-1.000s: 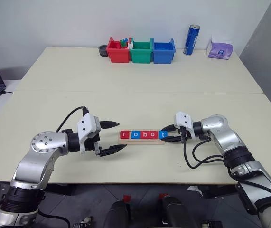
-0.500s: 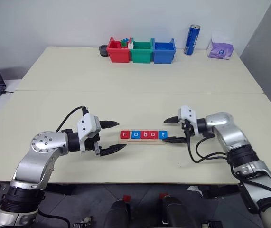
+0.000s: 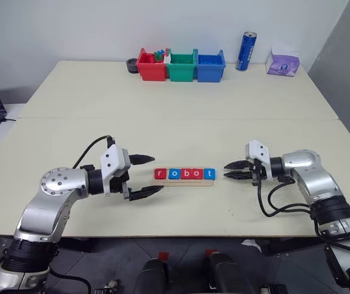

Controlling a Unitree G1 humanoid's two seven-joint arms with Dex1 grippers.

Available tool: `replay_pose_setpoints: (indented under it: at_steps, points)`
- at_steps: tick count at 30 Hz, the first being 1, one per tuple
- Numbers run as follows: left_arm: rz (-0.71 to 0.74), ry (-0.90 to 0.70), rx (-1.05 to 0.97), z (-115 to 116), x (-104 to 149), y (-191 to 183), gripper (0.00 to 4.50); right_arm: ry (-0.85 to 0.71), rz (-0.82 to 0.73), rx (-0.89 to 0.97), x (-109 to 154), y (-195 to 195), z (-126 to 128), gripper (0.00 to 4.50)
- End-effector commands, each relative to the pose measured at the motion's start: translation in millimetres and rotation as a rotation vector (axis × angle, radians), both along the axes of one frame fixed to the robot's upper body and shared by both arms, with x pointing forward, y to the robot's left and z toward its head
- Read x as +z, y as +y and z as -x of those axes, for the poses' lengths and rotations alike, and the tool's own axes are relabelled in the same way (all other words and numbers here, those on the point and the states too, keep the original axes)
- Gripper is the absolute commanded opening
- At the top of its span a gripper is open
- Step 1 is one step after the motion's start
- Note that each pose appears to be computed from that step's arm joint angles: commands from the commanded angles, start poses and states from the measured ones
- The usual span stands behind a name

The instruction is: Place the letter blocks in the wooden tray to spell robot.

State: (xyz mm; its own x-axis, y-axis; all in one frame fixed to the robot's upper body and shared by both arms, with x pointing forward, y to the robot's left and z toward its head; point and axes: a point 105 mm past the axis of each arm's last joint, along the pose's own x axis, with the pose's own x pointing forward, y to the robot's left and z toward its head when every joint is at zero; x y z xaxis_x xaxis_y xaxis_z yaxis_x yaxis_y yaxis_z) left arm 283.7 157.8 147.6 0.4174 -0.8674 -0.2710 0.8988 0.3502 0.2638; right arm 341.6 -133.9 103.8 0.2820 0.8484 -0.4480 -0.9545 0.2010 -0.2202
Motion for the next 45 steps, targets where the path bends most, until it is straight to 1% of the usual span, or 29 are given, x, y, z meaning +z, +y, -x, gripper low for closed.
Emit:
replay_pose_setpoints:
  at_steps: [1,15,45]
  points:
    - [-0.006,-0.033,-0.019,2.3,8.1,-1.1,4.5,-0.052,0.006,0.021,4.4,8.3,-4.5,0.06]
    - [-0.015,-0.029,-0.013,6.3,7.4,1.8,4.5,-0.067,0.007,0.041,4.5,18.6,-7.8,0.06]
    - [-0.016,-0.043,-0.007,3.8,9.8,1.6,4.5,-0.079,-0.014,0.092,4.9,40.6,-4.5,0.06]
